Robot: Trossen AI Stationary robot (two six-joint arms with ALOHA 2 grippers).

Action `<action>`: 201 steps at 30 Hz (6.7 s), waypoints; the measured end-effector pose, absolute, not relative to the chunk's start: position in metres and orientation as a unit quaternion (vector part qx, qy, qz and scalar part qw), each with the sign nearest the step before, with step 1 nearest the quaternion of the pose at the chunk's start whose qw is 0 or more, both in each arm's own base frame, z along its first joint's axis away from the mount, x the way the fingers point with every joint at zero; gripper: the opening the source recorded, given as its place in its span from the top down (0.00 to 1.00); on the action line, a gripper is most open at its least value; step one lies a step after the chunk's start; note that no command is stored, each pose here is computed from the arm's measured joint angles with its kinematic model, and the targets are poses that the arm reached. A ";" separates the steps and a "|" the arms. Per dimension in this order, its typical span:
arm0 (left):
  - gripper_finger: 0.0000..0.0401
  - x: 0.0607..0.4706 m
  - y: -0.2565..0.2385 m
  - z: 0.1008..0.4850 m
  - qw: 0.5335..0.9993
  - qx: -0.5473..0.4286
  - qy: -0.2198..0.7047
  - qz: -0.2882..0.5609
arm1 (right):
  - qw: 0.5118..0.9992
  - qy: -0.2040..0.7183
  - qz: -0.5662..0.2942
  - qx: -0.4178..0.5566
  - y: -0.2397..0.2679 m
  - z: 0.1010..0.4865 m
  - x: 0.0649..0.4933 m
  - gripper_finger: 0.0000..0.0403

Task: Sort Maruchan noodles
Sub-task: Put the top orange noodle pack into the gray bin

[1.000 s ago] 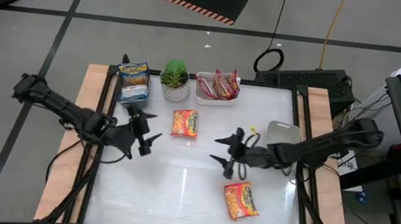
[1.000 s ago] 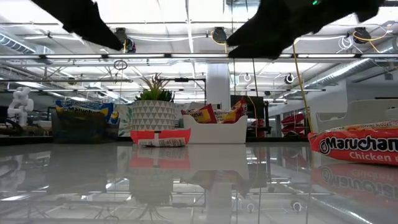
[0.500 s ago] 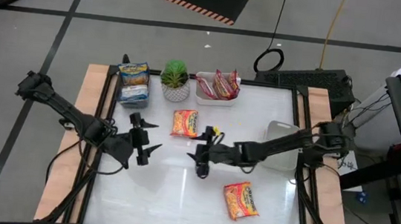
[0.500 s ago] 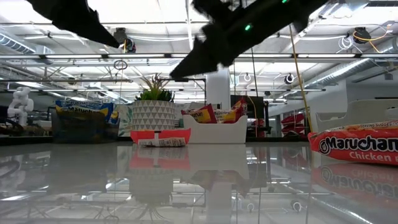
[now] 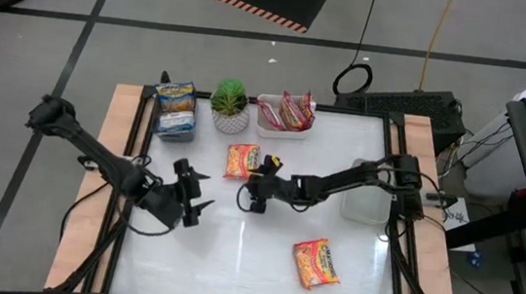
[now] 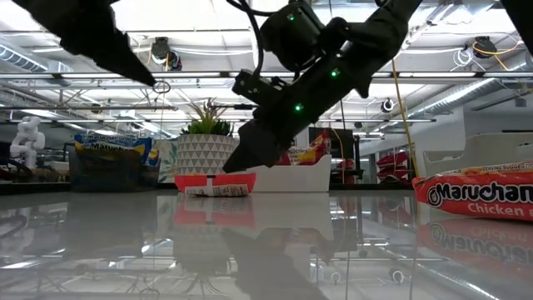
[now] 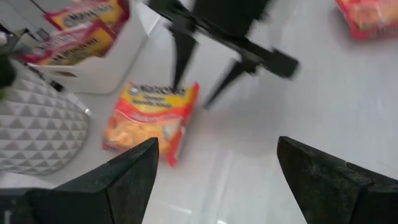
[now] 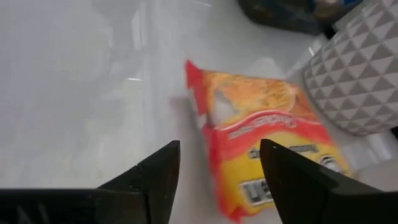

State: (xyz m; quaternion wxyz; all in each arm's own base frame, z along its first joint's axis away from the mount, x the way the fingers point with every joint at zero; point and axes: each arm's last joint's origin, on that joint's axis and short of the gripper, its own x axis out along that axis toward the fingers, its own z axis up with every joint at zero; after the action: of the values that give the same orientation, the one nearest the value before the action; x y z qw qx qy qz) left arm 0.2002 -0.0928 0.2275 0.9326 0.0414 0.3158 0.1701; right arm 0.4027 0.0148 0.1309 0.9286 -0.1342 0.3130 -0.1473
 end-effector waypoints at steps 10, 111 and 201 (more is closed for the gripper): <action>0.18 0.209 -0.106 0.202 0.916 0.081 0.359 0.162 | 0.925 0.316 -0.126 -0.170 0.009 0.131 0.403 0.63; 0.18 0.271 -0.100 0.127 0.891 -0.029 0.452 0.042 | 0.856 0.481 -0.005 -0.191 0.060 0.159 0.302 0.58; 0.23 0.303 -0.104 0.156 0.962 -0.116 0.246 0.032 | 0.851 0.266 -0.074 -0.447 0.121 0.211 0.331 1.00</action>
State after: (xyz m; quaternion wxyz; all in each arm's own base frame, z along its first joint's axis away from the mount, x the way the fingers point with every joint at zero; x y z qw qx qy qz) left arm 0.3032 -0.1041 0.1556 0.9617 -0.1160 0.2462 0.0317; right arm 0.3313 0.1209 0.2109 0.8511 -0.4467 0.2658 -0.0744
